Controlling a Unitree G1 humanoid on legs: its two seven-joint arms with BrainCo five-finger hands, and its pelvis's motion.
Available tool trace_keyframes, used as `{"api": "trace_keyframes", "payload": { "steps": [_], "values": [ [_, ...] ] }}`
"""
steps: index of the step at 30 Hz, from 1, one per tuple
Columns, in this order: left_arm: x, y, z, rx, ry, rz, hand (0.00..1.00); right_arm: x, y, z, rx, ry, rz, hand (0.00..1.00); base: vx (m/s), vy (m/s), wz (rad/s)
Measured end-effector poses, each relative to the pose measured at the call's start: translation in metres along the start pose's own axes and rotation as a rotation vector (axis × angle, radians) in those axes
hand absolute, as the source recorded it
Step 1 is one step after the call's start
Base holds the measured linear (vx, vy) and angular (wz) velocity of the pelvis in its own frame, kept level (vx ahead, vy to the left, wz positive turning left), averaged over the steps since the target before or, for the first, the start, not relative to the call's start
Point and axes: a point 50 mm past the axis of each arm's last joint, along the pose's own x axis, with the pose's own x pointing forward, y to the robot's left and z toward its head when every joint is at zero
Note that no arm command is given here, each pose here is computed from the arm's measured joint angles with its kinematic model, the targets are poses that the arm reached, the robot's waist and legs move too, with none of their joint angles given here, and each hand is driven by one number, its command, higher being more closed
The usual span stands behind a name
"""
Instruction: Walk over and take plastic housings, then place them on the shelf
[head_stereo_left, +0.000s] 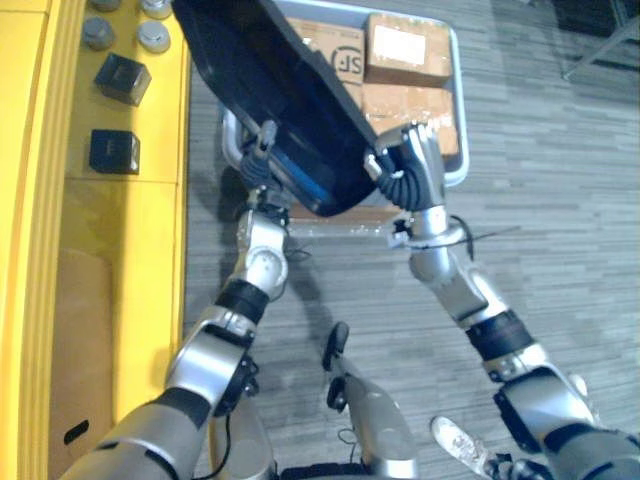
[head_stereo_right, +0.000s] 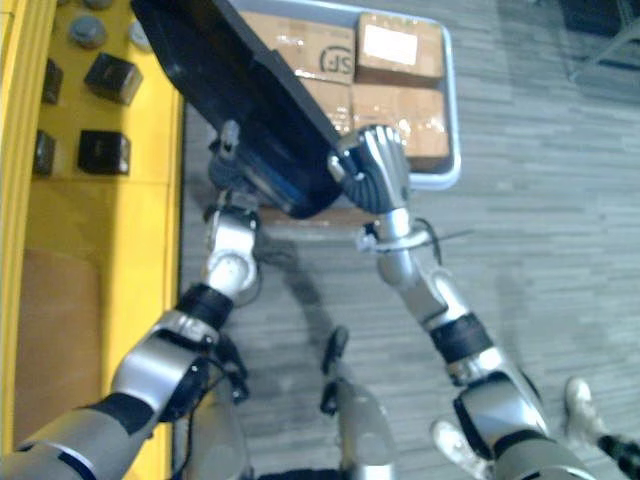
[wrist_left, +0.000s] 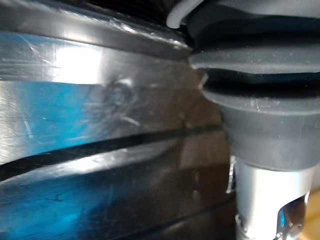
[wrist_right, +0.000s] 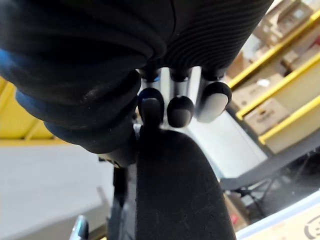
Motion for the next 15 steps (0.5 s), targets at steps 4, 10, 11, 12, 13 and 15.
{"api": "trace_keyframes", "payload": {
  "steps": [4, 10, 11, 12, 13, 15],
  "values": [
    [-0.001, 0.001, 0.0, 0.012, 0.002, 0.013, 1.0, -0.002, 0.0, 0.002, 0.009, 0.0, -0.003, 1.0, 0.02, 0.03, 0.02],
    [-0.01, 0.01, 0.0, 0.099, 0.015, 0.022, 1.0, -0.011, 0.003, 0.006, 0.039, -0.002, -0.009, 1.0, 0.03, 0.045, 0.0],
    [-0.011, 0.011, -0.002, 0.117, 0.028, 0.021, 1.0, -0.013, 0.003, 0.006, 0.045, -0.002, -0.016, 1.0, 0.03, 0.044, 0.01],
    [-0.012, 0.012, -0.002, 0.124, 0.031, 0.02, 1.0, -0.013, 0.003, 0.006, 0.045, -0.002, -0.017, 1.0, 0.03, 0.045, 0.0],
    [-0.014, 0.014, -0.003, 0.134, 0.043, 0.02, 1.0, -0.013, 0.003, 0.007, 0.046, -0.004, -0.017, 1.0, 0.02, 0.041, -0.02],
    [-0.018, 0.019, -0.007, 0.156, 0.085, 0.015, 1.0, -0.014, 0.003, 0.007, 0.05, -0.011, -0.016, 1.0, 0.03, 0.074, -0.01]
  ]
}}
